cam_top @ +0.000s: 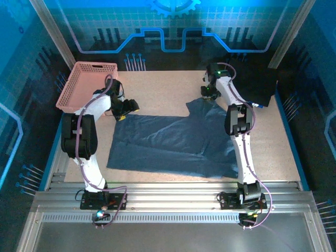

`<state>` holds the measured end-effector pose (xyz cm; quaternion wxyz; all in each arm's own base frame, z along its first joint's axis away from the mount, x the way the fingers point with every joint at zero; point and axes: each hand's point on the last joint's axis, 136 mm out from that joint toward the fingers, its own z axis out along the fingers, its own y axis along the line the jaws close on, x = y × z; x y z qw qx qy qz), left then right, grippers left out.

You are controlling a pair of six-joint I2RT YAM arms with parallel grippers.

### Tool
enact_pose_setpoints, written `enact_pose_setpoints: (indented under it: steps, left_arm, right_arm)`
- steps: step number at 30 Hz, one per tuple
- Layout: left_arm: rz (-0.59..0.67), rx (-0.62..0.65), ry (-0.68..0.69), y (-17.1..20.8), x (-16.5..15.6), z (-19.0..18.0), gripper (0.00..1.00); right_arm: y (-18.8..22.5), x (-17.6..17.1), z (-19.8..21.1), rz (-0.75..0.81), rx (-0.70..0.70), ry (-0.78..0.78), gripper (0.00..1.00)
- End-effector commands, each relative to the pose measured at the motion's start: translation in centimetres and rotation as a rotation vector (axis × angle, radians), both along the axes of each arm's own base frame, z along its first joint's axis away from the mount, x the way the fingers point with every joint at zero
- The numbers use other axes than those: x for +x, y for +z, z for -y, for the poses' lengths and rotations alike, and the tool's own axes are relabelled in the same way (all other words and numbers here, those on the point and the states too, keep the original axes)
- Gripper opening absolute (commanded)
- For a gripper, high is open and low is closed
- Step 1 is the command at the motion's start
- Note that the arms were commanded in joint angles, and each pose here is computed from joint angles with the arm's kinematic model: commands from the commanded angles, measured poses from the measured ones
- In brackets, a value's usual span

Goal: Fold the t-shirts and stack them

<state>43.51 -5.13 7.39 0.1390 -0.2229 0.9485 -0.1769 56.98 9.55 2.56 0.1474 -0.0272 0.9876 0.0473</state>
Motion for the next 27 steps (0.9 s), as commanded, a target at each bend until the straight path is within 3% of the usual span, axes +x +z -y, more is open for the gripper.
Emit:
enact_pose_setpoints:
  steps: [1, 9, 18, 27]
  left_arm:
    - [-0.008, 0.038, 0.011, -0.3, 0.2, -1.5, 0.78]
    - [-0.052, 0.177, 0.034, -1.6, 0.9, -4.0, 0.71]
    - [-0.084, 0.32, 0.079, -3.2, 2.6, -6.6, 0.69]
    - [-0.09, 0.319, 0.084, -4.6, 4.6, -6.6, 0.64]
  right_arm:
    - [3.4, 1.1, 1.7, 0.078, -0.007, -0.064, 0.11]
    - [6.1, 0.9, 1.2, 0.116, 0.011, -0.083, 0.03]
    - [6.1, -0.6, -0.8, 0.091, 0.021, -0.049, 0.03]
    - [6.1, -1.5, -1.9, 0.077, 0.021, -0.021, 0.02]
